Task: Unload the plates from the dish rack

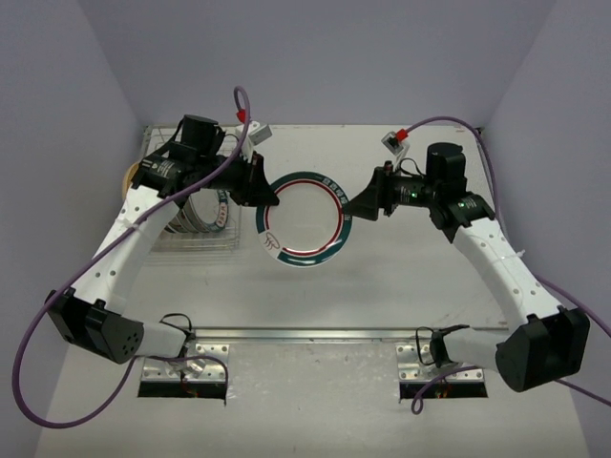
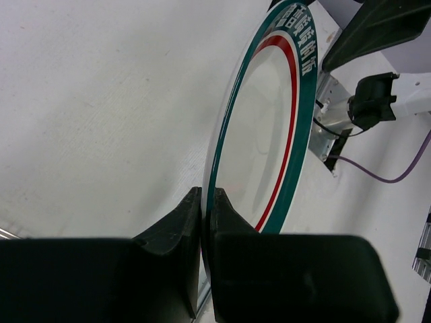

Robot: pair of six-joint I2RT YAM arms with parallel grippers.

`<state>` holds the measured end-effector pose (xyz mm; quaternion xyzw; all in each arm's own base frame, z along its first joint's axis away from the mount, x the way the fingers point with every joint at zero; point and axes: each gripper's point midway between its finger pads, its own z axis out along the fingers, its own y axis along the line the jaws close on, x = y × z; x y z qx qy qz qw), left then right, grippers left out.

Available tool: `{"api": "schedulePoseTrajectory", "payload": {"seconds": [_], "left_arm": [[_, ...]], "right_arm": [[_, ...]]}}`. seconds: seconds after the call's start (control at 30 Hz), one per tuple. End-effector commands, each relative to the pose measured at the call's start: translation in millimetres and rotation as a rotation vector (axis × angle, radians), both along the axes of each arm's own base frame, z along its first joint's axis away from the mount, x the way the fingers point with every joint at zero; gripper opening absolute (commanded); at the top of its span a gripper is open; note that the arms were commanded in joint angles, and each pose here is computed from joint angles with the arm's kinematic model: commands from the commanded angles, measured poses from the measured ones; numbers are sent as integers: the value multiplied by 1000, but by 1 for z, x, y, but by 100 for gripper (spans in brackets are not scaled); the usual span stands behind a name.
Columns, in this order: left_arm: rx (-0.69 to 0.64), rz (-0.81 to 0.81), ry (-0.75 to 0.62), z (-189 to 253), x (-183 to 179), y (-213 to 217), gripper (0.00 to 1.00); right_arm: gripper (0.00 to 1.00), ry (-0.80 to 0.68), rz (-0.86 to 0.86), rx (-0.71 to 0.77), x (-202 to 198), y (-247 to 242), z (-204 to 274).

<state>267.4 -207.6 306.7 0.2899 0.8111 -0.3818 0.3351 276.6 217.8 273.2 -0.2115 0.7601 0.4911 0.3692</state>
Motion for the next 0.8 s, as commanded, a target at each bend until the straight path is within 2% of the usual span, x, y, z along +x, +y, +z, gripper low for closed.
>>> {"api": "schedulePoseTrajectory", "payload": {"seconds": [0.0,0.1,0.17,0.2,0.27,0.3,0.33,0.43,0.5,0.57,0.67,0.77], "left_arm": [[-55,-48,-42,13,-1,-9,0],[-50,-46,-35,10,0,-9,0],[-44,-41,-33,8,2,-8,0],[-41,-37,-34,8,2,-8,0],[-34,-27,-39,7,4,-7,5],[-32,-23,-40,7,5,-6,11],[-26,-11,-40,6,6,-5,23],[-6,26,-47,3,10,-1,58],[24,69,-44,-3,16,5,74],[75,169,-41,-10,28,19,100],[87,333,-38,-12,46,55,100],[54,476,-49,4,59,89,100]], "right_arm": [[66,-94,49,-30,1,14,11],[58,-105,55,-70,2,20,4],[49,-106,58,-92,3,24,0],[39,-102,50,-101,6,25,-3],[11,-86,32,-117,11,24,-9],[3,-81,24,-122,13,24,-10],[0,-78,3,-133,16,22,-13],[0,-60,-39,-148,21,19,-16],[0,-47,-59,-155,23,16,-19],[0,-33,-101,-171,29,10,-25],[0,43,-194,-167,48,-12,-35],[0,179,-350,-152,82,-54,-55]]}}
